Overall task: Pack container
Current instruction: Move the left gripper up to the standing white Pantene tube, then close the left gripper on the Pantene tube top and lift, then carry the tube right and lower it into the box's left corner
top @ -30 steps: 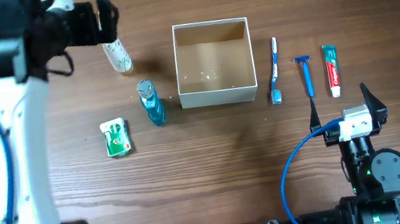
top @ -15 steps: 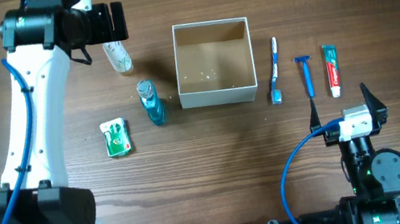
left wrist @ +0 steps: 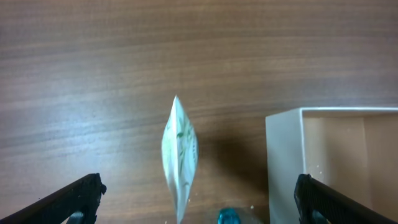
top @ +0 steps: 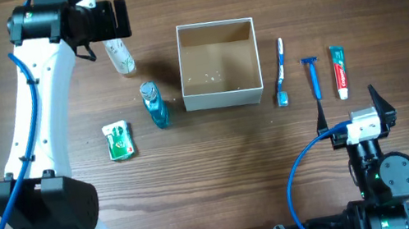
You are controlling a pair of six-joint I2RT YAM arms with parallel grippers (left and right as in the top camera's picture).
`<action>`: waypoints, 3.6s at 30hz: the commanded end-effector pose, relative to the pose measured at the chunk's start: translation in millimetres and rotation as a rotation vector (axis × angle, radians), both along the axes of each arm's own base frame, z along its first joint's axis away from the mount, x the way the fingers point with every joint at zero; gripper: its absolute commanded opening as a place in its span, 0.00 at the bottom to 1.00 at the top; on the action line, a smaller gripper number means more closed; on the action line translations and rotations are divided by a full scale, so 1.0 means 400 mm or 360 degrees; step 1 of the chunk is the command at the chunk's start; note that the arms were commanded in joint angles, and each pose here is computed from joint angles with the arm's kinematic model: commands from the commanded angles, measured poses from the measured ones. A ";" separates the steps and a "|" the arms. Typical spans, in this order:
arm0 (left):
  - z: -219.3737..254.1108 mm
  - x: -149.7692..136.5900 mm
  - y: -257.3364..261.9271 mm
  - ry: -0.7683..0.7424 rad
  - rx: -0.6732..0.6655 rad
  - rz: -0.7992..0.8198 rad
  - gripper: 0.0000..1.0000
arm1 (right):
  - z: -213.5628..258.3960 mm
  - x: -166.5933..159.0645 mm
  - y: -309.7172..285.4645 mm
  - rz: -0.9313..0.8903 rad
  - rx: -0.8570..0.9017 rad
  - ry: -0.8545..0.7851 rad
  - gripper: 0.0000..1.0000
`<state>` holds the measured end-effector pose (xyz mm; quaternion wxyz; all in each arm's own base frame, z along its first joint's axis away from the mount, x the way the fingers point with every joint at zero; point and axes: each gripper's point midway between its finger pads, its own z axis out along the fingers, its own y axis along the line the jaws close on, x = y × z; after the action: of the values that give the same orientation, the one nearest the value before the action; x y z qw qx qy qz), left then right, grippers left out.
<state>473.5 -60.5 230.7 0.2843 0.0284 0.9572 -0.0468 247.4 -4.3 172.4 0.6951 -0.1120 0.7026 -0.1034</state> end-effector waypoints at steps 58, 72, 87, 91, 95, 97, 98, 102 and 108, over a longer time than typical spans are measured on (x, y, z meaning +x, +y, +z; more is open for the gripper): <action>-0.189 0.071 0.023 0.0189 0.0047 0.0015 0.55 | 0.005 -0.001 -0.005 -0.0020 0.0029 -0.0015 1.00; -0.189 0.071 0.023 0.0189 0.0046 0.0015 0.04 | 0.005 -0.001 -0.005 -0.0020 0.0030 -0.0015 1.00; 0.092 0.145 0.020 -0.0329 0.0003 0.0025 0.04 | 0.005 -0.001 -0.005 -0.0020 0.0029 -0.0015 1.00; 0.234 0.127 0.014 -0.0523 -0.0018 0.0020 0.04 | 0.005 -0.001 -0.005 -0.0020 0.0029 -0.0015 1.00; 0.355 0.090 -0.013 -0.0695 -0.0046 -0.0015 0.04 | 0.005 -0.001 -0.005 -0.0020 0.0029 -0.0015 1.00; 0.404 0.069 -0.041 -0.0772 -0.0067 -0.0050 0.04 | 0.005 -0.001 -0.005 -0.0020 0.0030 -0.0015 1.00; 0.434 0.054 -0.068 -0.0818 -0.0082 -0.0085 0.04 | 0.005 -0.001 -0.005 -0.0020 0.0029 -0.0015 1.00; 0.484 0.004 -0.182 -0.0892 -0.0135 -0.0235 0.04 | 0.005 -0.001 -0.005 -0.0020 0.0029 -0.0015 1.00; 0.460 -0.046 -0.335 -0.0835 -0.0182 -0.0438 0.04 | 0.005 -0.001 -0.005 -0.0020 0.0030 -0.0015 1.00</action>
<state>466.1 -170.3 402.5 0.5063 0.1315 0.8450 -0.1108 247.4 -4.3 172.4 0.6951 -0.1121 0.7026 -0.1033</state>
